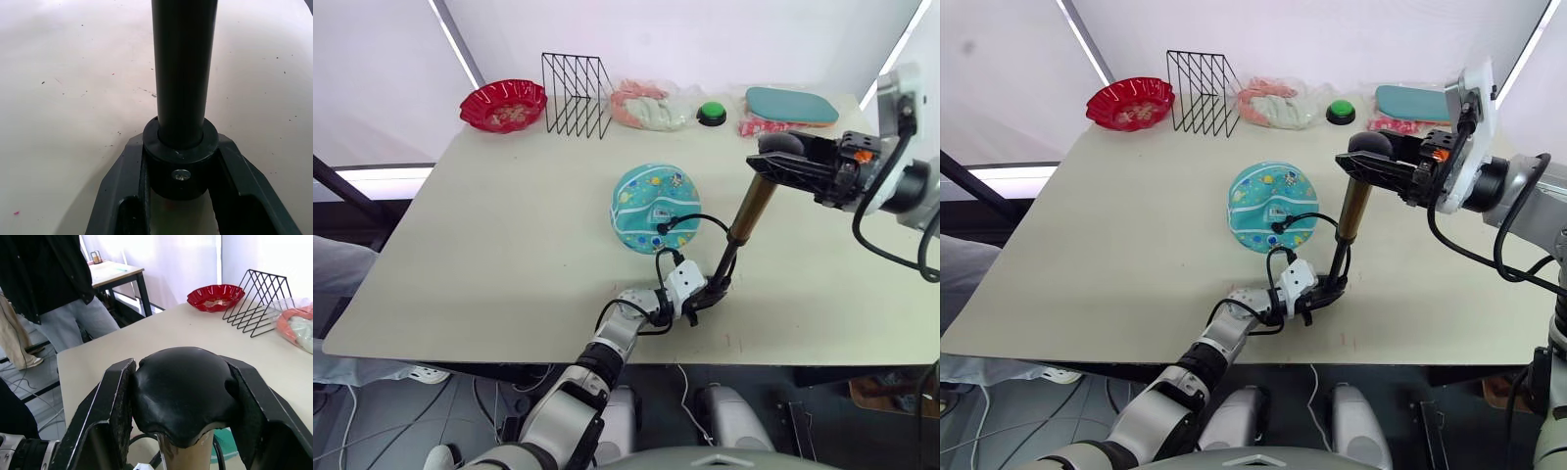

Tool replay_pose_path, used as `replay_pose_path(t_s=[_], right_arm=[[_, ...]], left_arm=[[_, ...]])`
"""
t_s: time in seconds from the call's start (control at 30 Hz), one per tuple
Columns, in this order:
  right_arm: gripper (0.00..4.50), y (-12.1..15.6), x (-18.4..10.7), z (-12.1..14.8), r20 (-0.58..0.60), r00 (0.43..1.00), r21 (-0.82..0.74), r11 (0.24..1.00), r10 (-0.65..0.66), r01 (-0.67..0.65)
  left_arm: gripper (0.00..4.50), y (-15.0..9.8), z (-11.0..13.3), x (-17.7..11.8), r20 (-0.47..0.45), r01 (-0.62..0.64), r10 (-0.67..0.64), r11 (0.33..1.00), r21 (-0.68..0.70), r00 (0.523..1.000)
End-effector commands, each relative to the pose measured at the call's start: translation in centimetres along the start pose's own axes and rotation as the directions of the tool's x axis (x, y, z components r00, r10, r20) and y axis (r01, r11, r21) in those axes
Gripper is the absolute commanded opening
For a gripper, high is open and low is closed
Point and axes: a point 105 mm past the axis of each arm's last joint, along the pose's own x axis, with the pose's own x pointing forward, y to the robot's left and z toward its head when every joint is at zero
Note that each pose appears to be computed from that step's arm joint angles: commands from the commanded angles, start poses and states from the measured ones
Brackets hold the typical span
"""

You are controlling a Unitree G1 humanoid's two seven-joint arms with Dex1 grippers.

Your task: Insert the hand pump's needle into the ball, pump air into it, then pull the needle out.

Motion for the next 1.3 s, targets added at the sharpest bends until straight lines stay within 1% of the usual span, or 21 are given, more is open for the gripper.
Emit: replay_pose_path(t_s=[0.03,0.1,0.17,0.23,0.27,0.3,0.43,0.5,0.53,0.6,0.63,0.67,0.77,0.8,0.9,1.0,1.1,1.13,1.2,1.27,1.3], right_arm=[[2.07,-0.7,-0.1,-2.0,-0.035,0.999,-0.017,0.999,-0.035,0.034],[2.07,-1.2,0.4,-5.3,-0.077,0.996,0.038,0.999,-0.035,0.038],[2.07,-1.3,0.8,-7.9,-0.118,0.993,0.081,0.996,-0.025,0.034],[2.07,-1.1,1.1,-9.9,-0.156,0.988,0.096,0.995,-0.010,0.026],[2.07,-1.2,1.3,-11.6,-0.182,0.983,0.119,0.992,-0.008,0.030],[2.07,-1.2,1.4,-12.8,-0.197,0.980,0.133,0.991,-0.006,0.033],[2.07,-1.1,1.8,-16.5,-0.240,0.971,0.174,0.984,0.001,0.042],[2.07,-0.9,1.8,-19.1,-0.281,0.960,0.190,0.980,-0.001,0.057],[2.07,-0.6,1.8,-19.8,-0.282,0.959,0.195,0.979,0.005,0.052],[2.07,-0.5,1.7,-19.9,-0.270,0.963,0.183,0.982,0.011,0.040],[2.07,-0.5,1.7,-19.8,-0.264,0.964,0.173,0.984,0.012,0.035],[2.07,-0.6,1.8,-18.9,-0.244,0.970,0.159,0.987,0.012,0.028],[2.07,-1.3,2.0,-14.7,-0.166,0.986,0.085,0.996,0.007,0.007],[2.07,-1.5,2.0,-12.9,-0.130,0.992,0.064,0.998,0.003,0.005],[2.07,-1.4,1.6,-8.8,-0.064,0.998,0.016,1.000,0.017,-0.016],[2.07,-1.0,0.6,-4.0,0.004,0.999,-0.025,0.999,0.036,-0.036],[2.07,-0.9,-0.3,-1.0,0.031,0.999,-0.061,0.998,0.034,-0.032],[2.07,-0.9,-0.5,-0.3,0.039,0.999,-0.067,0.997,0.029,-0.027],[2.07,-0.8,-0.6,0.3,0.045,0.999,-0.068,0.997,0.023,-0.020],[2.07,-0.5,-1.4,2.6,0.068,0.997,-0.084,0.996,0.023,-0.017],[2.07,-0.3,-1.6,3.2,0.074,0.997,-0.090,0.996,0.024,-0.017]], left_arm=[[1.05,-1.2,-4.0,-1.1,-0.120,-0.001,-0.010,0.996,-0.094,0.993],[1.05,-1.2,-4.0,-1.1,-0.119,-0.004,-0.007,0.996,-0.092,0.993],[1.05,-1.2,-3.9,-1.1,-0.118,-0.007,-0.004,0.996,-0.090,0.993],[1.05,-1.1,-3.9,-1.2,-0.119,-0.009,-0.001,0.996,-0.089,0.993],[1.05,-1.0,-3.9,-1.2,-0.119,-0.012,0.002,0.996,-0.088,0.993],[1.05,-1.0,-3.9,-1.2,-0.118,-0.014,0.004,0.996,-0.088,0.993],[1.05,-0.9,-3.8,-1.2,-0.116,-0.019,0.008,0.996,-0.087,0.993],[1.05,-0.8,-3.7,-1.3,-0.114,-0.022,0.012,0.996,-0.087,0.993],[1.05,-0.8,-3.7,-1.3,-0.114,-0.023,0.013,0.996,-0.087,0.993],[1.05,-0.7,-3.6,-1.3,-0.114,-0.024,0.014,0.996,-0.087,0.993],[1.05,-0.7,-3.6,-1.3,-0.114,-0.024,0.014,0.996,-0.087,0.993],[1.05,-0.7,-3.6,-1.4,-0.114,-0.024,0.014,0.996,-0.088,0.993],[1.05,-0.6,-3.7,-1.4,-0.117,-0.024,0.014,0.996,-0.089,0.993],[1.05,-0.6,-3.7,-1.4,-0.118,-0.023,0.013,0.996,-0.089,0.993],[1.05,-0.6,-3.7,-1.4,-0.117,-0.019,0.009,0.996,-0.087,0.993],[1.05,-0.7,-3.7,-1.3,-0.115,-0.015,0.005,0.996,-0.085,0.993],[1.05,-0.8,-3.7,-1.2,-0.115,-0.004,-0.005,0.997,-0.078,0.993],[1.05,-0.9,-3.7,-1.2,-0.115,-0.003,-0.006,0.997,-0.078,0.993],[1.05,-0.9,-3.7,-1.2,-0.115,-0.004,-0.005,0.997,-0.080,0.993],[1.05,-1.0,-3.7,-1.2,-0.115,-0.001,-0.008,0.997,-0.078,0.993],[1.05,-1.0,-3.7,-1.2,-0.115,0.000,-0.009,0.997,-0.077,0.993]])
